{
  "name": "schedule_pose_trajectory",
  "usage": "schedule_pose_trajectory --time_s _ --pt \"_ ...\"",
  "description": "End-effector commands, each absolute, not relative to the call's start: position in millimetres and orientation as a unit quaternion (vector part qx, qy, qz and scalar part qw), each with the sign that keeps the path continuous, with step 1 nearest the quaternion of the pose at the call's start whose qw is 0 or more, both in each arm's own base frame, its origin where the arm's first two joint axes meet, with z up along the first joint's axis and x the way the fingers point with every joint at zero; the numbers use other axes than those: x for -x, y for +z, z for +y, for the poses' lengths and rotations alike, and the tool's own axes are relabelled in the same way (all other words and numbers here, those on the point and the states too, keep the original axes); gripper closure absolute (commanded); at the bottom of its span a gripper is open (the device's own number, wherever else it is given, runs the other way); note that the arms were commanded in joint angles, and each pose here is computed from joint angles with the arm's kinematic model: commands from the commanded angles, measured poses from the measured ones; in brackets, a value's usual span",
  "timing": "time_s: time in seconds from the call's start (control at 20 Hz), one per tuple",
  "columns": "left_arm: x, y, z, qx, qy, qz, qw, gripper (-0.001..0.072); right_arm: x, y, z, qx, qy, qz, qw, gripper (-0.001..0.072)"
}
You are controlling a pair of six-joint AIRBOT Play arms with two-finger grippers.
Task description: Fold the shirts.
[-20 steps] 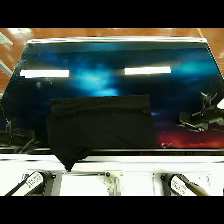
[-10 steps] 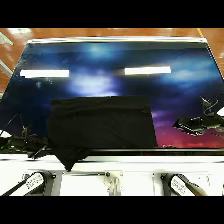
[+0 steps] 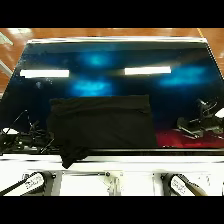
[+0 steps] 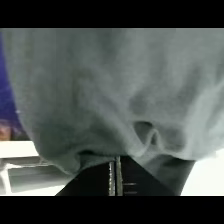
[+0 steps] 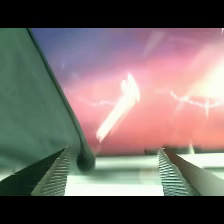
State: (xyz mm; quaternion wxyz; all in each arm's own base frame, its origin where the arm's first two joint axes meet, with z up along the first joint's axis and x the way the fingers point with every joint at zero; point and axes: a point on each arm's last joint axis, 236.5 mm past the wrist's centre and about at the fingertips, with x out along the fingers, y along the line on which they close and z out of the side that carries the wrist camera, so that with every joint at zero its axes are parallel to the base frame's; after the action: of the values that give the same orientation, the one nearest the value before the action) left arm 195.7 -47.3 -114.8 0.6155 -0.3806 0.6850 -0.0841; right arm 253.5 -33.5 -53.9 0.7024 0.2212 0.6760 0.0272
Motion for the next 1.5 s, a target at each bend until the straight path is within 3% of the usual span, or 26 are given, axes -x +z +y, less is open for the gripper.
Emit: schedule_pose_trajectory --time_s 0.0,0.1,0.3,0.8,0.95,1.05,1.1,1.2,1.45 --pt "-193 -100 -62 0.387 -0.126 0.682 0.608 0.0671 -208 -69 6 -0.246 0.097 0.721 0.641 0.0034" --pt "-192 -96 -63 0.385 -0.132 0.681 0.608 0.0671 -189 -87 21 -0.267 0.104 0.729 0.621 0.0034" --pt "-188 -86 -67 0.381 -0.145 0.680 0.610 0.0671 -201 -105 33 -0.313 0.084 0.695 0.641 0.0034" --pt "-192 -79 -65 0.371 -0.145 0.668 0.628 0.0671 -194 -127 63 -0.395 0.077 0.678 0.616 0.0036" --pt "-192 -79 -65 0.372 -0.144 0.668 0.628 0.0671 -197 -143 71 -0.371 0.077 0.687 0.621 0.0159" --pt "-193 -79 -65 0.372 -0.144 0.668 0.629 0.0671 -202 -143 75 -0.347 0.087 0.689 0.631 0.0559" --pt "-195 -77 -63 0.369 -0.144 0.665 0.633 0.0671 -205 -136 78 -0.343 0.100 0.690 0.629 0.0647" --pt "-211 -67 -55 0.353 -0.145 0.648 0.659 0.0672 -216 -113 80 -0.331 0.137 0.685 0.635 0.0648" --pt "-274 -4 -31 0.298 -0.170 0.570 0.747 0.0672 -283 -38 76 -0.264 0.178 0.614 0.722 0.0649"
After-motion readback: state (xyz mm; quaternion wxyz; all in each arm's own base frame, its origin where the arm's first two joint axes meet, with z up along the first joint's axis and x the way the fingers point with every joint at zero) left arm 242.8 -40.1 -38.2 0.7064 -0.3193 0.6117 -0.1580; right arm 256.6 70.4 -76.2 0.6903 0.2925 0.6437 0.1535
